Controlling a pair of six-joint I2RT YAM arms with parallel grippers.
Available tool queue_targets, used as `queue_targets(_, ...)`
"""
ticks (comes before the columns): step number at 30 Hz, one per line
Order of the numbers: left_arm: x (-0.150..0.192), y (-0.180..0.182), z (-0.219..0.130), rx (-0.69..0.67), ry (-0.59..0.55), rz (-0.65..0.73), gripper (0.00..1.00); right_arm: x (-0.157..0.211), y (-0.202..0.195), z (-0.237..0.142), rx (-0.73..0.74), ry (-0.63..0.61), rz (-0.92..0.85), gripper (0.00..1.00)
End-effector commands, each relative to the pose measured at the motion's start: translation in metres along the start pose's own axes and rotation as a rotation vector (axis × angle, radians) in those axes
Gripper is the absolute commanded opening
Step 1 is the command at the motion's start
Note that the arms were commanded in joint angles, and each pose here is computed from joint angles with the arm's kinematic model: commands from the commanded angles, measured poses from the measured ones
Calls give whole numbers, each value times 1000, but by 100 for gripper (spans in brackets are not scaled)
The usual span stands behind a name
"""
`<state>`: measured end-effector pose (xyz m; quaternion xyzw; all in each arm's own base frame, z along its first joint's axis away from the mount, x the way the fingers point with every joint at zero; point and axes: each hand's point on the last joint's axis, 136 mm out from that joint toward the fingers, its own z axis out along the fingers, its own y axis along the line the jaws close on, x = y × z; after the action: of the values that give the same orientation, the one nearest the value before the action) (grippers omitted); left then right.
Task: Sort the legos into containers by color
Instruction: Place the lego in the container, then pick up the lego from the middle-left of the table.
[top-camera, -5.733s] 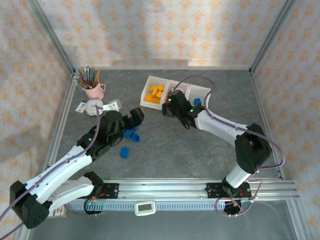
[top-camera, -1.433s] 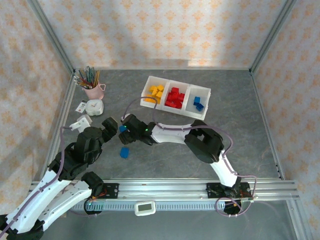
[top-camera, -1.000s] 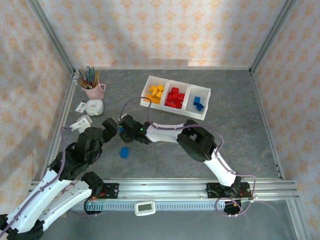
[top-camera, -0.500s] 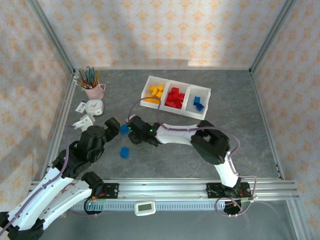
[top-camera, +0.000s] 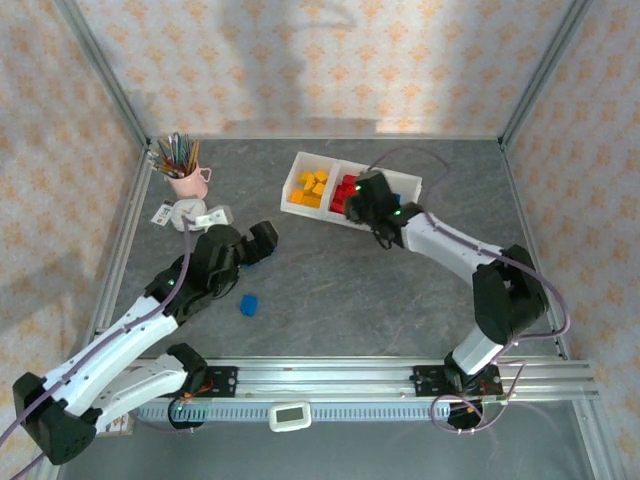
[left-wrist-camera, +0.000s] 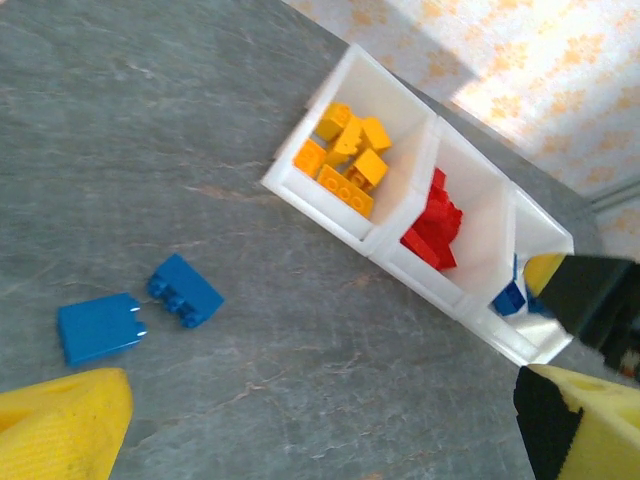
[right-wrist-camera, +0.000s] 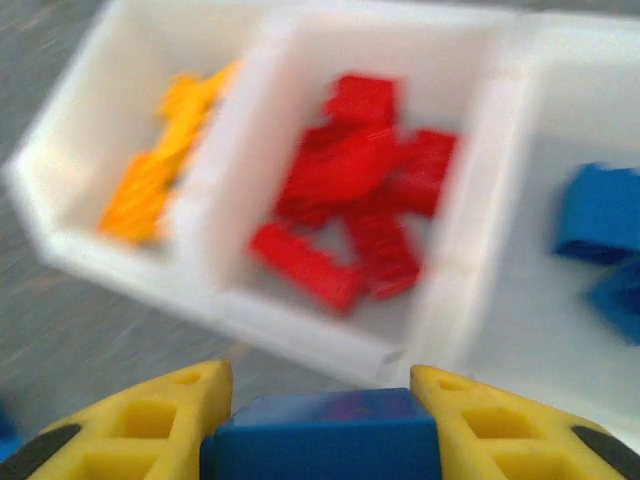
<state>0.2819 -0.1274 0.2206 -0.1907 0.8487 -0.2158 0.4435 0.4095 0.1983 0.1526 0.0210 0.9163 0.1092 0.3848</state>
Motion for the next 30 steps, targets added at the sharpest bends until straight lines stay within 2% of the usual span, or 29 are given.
queue_targets(1,-17,-39,5,128,-24,18,99,-15,-40,8,106,-23,74,31)
queue_targets(8,-14,-51,24,132,6,43,99,-38,-79,46,204,-36,108,31)
queue_targets(13,-15,-50,25,124,0,51,99,-50,-82,52,221,-46,96,48)
queue_targets(20,-17,-45,20,115,-18,51,99,-58,-71,37,175,-57,90,60)
queue_targets(25,-22,-42,13,109,-40,50,99,-61,-70,22,188,-70,83,65)
queue_targets(30,-26,-35,3,89,-56,45,99,-53,-29,5,104,-72,28,70)
